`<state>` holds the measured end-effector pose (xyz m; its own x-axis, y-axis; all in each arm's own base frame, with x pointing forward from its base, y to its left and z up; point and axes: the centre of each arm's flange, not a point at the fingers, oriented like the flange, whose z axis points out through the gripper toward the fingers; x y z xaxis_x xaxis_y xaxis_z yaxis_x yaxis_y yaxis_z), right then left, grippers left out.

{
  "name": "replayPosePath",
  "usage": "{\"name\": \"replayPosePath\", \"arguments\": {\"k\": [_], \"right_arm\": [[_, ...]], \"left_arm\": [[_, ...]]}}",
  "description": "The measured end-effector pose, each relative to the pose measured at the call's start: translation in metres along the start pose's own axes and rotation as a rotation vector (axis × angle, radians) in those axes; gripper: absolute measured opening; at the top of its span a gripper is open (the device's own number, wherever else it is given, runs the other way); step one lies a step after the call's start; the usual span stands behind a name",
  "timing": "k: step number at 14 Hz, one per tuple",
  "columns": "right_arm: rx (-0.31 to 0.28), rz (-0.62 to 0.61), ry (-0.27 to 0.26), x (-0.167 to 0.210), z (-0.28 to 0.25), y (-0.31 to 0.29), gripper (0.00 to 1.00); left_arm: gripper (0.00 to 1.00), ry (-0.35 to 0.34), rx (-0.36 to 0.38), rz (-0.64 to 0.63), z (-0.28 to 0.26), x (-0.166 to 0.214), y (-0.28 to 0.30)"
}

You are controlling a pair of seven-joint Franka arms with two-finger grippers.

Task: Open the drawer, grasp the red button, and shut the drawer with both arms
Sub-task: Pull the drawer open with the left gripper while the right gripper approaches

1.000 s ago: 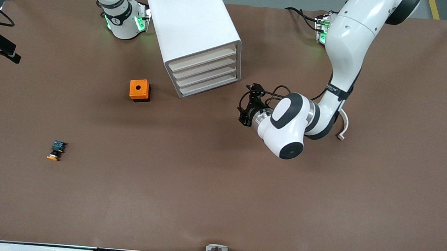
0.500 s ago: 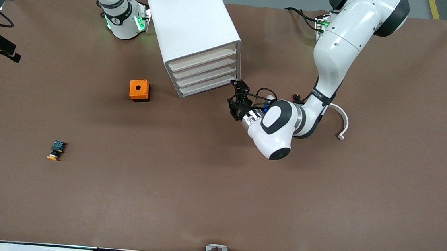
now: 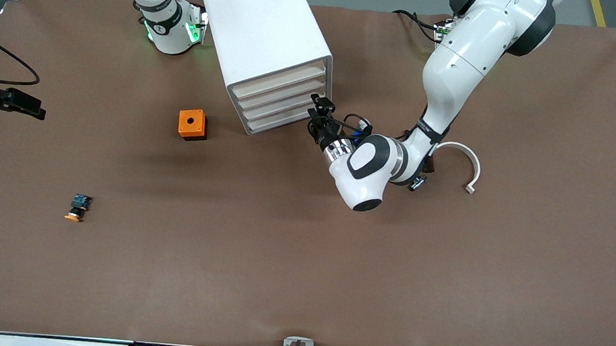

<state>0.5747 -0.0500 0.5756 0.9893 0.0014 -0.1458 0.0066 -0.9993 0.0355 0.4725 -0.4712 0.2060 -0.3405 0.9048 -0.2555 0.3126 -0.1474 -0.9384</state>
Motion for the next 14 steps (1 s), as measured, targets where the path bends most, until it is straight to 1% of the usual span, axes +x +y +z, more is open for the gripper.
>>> {"name": "replayPosePath", "arguments": {"k": [2,5,7,9,10,11,12,13,14], "right_arm": [[-0.029,-0.032,0.001,0.002,-0.002,-0.017,1.0],[-0.045,-0.037,-0.04,0.016,0.022,-0.02,1.0],[-0.057,-0.027,-0.052,0.029,0.04,-0.012,1.0],[-0.094,-0.03,-0.051,0.035,0.042,-0.011,1.0],[-0.099,-0.027,-0.045,0.036,0.039,-0.014,1.0],[-0.096,0.002,-0.04,0.036,0.037,-0.018,1.0],[-0.086,0.047,-0.038,0.036,0.037,-0.021,1.0],[-0.069,0.095,-0.04,0.036,0.037,-0.025,1.0],[-0.056,0.129,-0.044,0.035,0.038,-0.027,1.0]], "left_arm": [[0.53,0.009,0.014,-0.006,0.008,0.0,0.004],[0.53,0.03,0.036,-0.026,0.025,0.002,0.013],[0.52,0.048,0.054,-0.04,0.041,0.001,0.016],[0.49,0.061,0.078,-0.036,0.056,-0.004,0.014],[0.47,0.066,0.088,-0.034,0.062,-0.006,0.012],[0.47,0.07,0.096,-0.032,0.067,-0.007,0.011],[0.43,0.074,0.101,-0.031,0.07,-0.008,0.01],[0.43,0.078,0.105,-0.031,0.074,-0.009,0.01],[0.35,0.082,0.108,-0.032,0.077,-0.009,0.01]]}}
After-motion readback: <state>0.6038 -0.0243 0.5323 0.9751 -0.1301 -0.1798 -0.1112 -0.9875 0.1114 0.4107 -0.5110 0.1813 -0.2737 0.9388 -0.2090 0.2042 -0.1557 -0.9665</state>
